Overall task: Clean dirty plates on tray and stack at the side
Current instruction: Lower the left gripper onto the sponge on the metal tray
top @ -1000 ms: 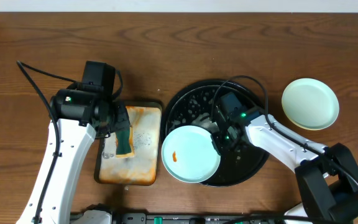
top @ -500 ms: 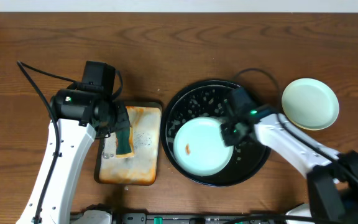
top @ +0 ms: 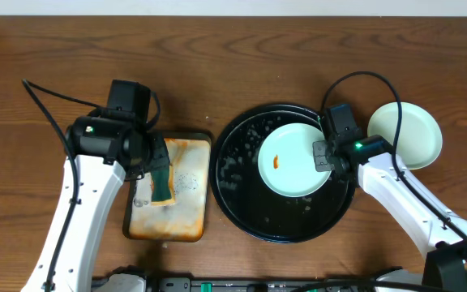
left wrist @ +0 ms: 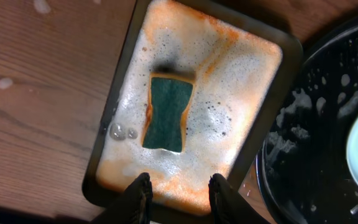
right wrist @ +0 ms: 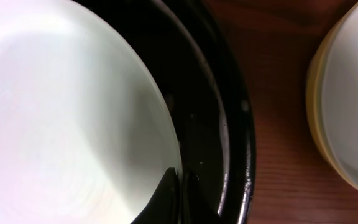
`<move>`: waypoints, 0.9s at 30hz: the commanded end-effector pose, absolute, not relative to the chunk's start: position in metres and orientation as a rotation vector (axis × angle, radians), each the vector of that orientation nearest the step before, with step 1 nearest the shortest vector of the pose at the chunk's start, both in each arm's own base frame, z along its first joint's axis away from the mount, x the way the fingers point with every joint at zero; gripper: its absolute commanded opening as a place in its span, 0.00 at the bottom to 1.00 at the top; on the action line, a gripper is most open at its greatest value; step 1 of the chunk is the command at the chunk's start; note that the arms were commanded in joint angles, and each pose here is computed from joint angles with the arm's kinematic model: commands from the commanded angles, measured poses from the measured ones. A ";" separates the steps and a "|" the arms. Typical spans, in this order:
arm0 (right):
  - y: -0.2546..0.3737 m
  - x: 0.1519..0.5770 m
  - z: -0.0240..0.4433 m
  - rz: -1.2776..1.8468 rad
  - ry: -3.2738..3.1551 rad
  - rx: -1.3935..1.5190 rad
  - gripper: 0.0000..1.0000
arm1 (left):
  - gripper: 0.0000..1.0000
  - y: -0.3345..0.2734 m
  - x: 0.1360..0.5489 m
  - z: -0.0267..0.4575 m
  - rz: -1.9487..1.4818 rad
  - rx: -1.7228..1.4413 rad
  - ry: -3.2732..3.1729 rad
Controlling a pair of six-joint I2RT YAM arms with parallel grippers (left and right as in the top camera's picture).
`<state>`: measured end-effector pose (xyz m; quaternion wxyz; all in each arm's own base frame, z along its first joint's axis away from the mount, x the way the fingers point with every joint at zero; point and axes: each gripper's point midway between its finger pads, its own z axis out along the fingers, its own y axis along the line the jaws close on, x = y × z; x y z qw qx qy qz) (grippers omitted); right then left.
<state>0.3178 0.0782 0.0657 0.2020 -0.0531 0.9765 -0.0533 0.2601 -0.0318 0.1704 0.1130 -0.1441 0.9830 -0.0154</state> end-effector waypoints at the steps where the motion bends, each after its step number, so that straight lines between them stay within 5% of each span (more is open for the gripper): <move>1: 0.071 0.321 0.071 -0.206 2.711 -0.184 0.01 | 0.33 -0.029 0.250 0.150 -0.021 -0.426 2.928; 17: 0.077 0.318 0.069 -0.157 2.727 -0.212 0.01 | 0.48 -0.028 0.252 0.027 -0.015 -0.428 2.929; 21: 0.077 0.318 0.069 -0.157 2.728 -0.212 0.01 | 0.26 -0.029 0.255 0.009 -0.003 -0.432 2.960; 27: 0.078 0.319 0.069 -0.155 2.725 -0.210 0.01 | 0.08 -0.030 0.251 -0.022 0.028 -0.438 3.045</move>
